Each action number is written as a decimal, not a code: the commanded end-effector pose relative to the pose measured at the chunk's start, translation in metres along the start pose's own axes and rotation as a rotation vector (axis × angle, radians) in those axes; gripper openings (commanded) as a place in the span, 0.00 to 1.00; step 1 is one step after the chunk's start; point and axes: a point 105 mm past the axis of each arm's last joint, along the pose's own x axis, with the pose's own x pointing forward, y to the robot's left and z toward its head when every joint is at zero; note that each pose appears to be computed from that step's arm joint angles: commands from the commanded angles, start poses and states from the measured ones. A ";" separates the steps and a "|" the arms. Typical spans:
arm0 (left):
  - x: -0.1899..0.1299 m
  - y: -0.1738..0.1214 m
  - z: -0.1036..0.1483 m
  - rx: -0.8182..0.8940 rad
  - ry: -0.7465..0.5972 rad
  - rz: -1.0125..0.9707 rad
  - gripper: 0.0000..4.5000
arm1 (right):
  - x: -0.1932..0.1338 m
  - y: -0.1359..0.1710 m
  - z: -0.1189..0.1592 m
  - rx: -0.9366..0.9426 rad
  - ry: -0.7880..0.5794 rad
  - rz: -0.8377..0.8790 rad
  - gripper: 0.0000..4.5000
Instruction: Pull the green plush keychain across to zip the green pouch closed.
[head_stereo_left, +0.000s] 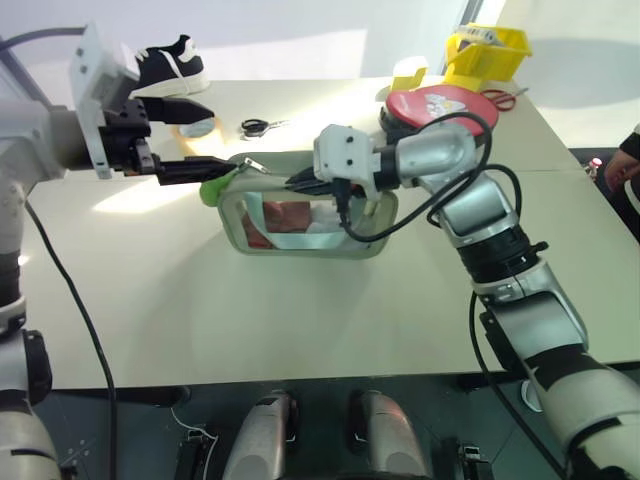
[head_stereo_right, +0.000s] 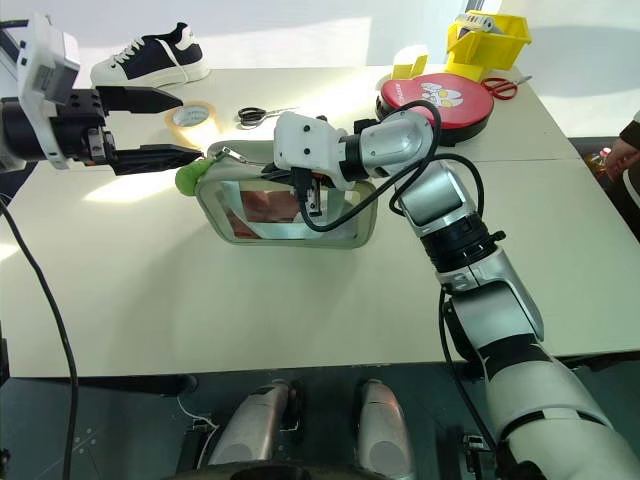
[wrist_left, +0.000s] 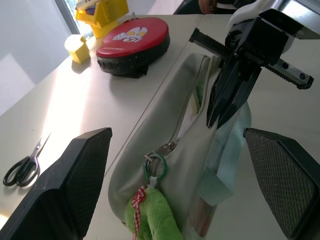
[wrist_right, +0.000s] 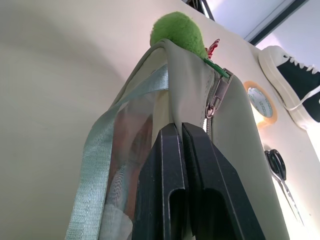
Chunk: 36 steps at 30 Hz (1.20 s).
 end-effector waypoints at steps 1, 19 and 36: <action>-0.003 -0.001 0.011 0.053 -0.007 0.002 1.00 | -0.009 -0.010 0.016 -0.020 -0.046 -0.059 0.19; -0.039 0.016 -0.029 -0.050 0.100 0.125 1.00 | -0.085 0.000 -0.017 0.123 0.152 -0.125 0.98; -0.014 -0.004 -0.061 -0.109 0.121 0.085 1.00 | -0.075 -0.002 -0.021 0.120 0.159 -0.140 0.01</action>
